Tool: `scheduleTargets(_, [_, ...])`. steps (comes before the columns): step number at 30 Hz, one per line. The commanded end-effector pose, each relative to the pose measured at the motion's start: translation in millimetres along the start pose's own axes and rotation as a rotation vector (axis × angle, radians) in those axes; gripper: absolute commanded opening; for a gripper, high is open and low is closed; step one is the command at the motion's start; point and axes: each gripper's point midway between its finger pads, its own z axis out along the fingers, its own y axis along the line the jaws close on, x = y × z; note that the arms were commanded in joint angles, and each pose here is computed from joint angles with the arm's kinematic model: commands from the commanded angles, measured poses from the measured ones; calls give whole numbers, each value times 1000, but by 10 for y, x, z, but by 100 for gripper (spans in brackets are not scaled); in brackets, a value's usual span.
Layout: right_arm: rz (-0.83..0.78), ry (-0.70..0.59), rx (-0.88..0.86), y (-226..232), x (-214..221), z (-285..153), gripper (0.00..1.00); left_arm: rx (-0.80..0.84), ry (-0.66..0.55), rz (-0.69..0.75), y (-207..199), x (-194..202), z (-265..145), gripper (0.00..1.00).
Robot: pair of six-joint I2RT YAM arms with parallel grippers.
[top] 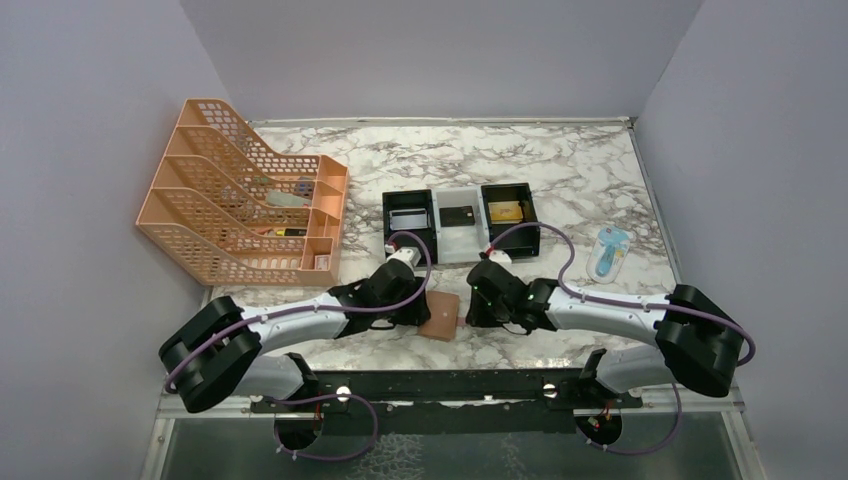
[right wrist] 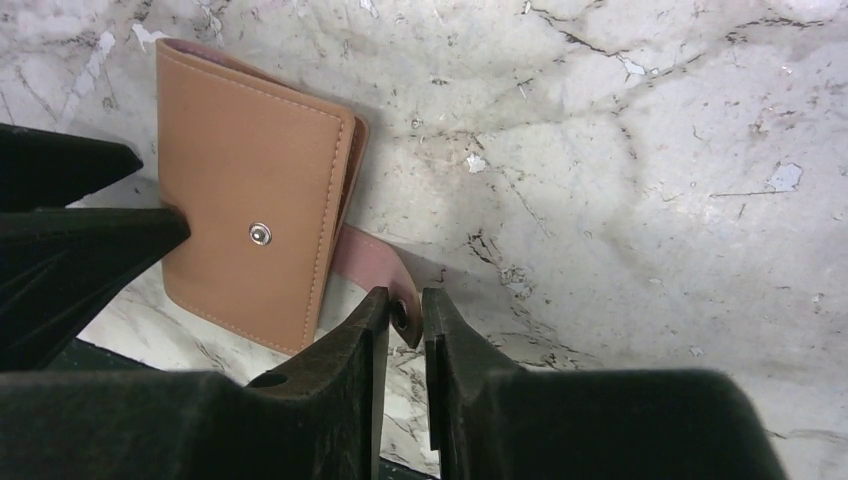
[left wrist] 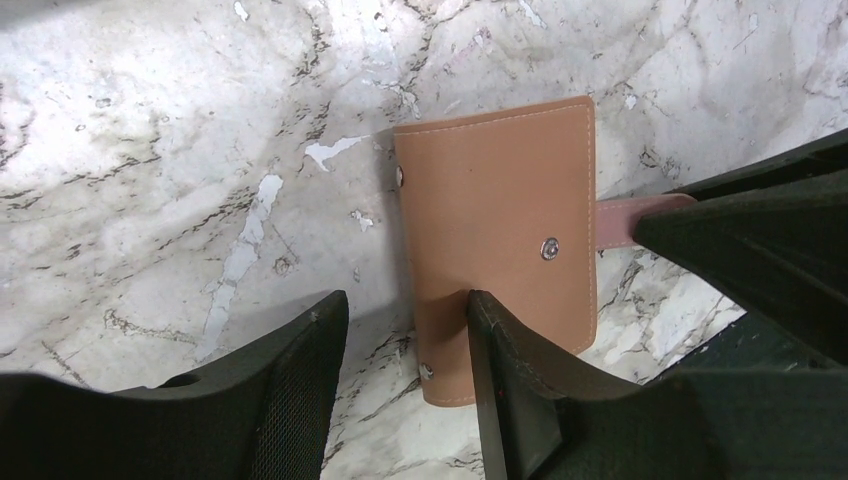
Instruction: Take the credit cards out of the card holder
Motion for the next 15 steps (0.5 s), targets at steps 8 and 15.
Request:
scheduleTargets(8, [48,-17,-132,191,-79,-25,13,-32,38,14,149,157,-76,51])
scheduleTargets(15, [36,-35,-141,198,-120,-70,5,-19,16,12,118,112,-117,52])
